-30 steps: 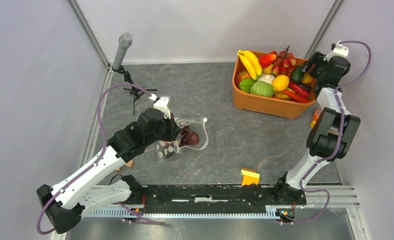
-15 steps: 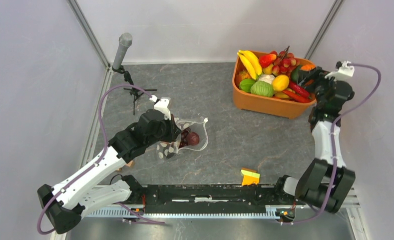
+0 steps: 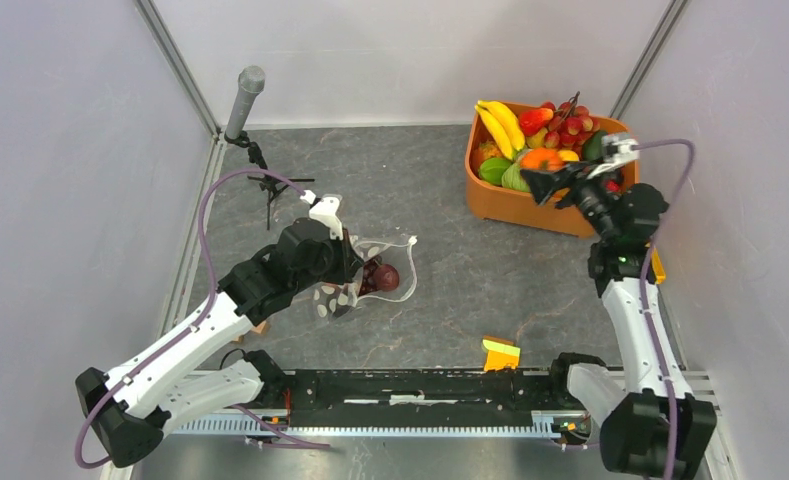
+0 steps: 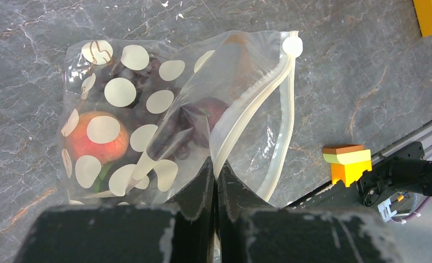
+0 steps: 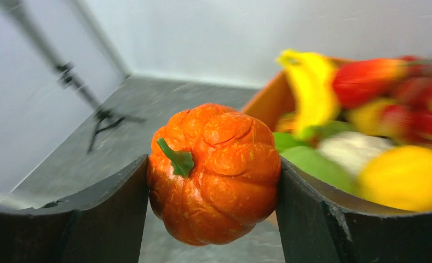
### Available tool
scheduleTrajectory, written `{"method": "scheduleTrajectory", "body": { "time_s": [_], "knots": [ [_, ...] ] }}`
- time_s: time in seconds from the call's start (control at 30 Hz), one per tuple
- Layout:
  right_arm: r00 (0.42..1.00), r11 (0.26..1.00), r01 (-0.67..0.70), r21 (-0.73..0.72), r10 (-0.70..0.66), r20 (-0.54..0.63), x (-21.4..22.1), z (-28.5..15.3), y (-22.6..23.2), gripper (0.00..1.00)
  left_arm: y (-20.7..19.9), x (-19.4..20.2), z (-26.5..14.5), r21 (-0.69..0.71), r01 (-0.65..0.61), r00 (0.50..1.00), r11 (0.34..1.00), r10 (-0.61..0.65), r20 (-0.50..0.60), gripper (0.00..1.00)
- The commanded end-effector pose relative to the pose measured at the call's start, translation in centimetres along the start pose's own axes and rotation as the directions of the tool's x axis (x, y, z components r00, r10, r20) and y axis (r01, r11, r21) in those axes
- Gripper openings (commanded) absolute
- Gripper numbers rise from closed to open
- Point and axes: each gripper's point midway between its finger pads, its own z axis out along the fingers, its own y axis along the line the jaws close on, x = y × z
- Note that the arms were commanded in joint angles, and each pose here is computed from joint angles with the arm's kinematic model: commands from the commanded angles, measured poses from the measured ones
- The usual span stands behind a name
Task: Place the food in the zip-top bag and seal the zipper
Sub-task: Place the fake vegetable in the zipper food storage bag.
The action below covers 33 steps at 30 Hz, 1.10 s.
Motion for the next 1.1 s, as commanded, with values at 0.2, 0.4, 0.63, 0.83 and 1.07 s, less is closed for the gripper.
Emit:
{"method": "scheduleTrajectory", "body": {
  "time_s": [0.2, 0.4, 0.63, 0.83, 1.07],
  "knots": [
    [0.984, 0.904, 0.034, -0.425, -0.106, -0.146, 5.8, -0.3, 13.3, 0.47, -0.7, -0.2, 0.4, 0.034, 0.033, 0.999, 0.999, -0.033, 0.011, 0.07],
    [0.946, 0.779, 0.019, -0.627, -0.217, -0.242, 11.2, -2.2, 20.1, 0.47, -0.8, -0.2, 0.5, 0.035, 0.028, 1.0, 0.999, -0.029, 0.003, 0.07],
    [0.878, 0.725, -0.037, -0.688, -0.305, -0.369, 18.5, -4.2, 25.1, 0.48, -1.1, -0.6, 0.6, 0.041, 0.032, 0.999, 0.999, -0.033, 0.002, 0.07],
    [0.877, 0.731, -0.048, -0.68, -0.295, -0.38, 21.5, -3.7, 29.0, 0.49, -1.2, -0.3, 0.6, 0.049, 0.032, 0.999, 0.998, -0.032, -0.01, 0.07],
    [0.867, 0.786, 0.016, -0.618, -0.319, -0.382, 24.1, -2.0, 30.2, 0.49, -1.1, 0.3, 0.3, 0.051, 0.019, 0.999, 0.999, -0.018, -0.031, 0.07]
  ]
}}
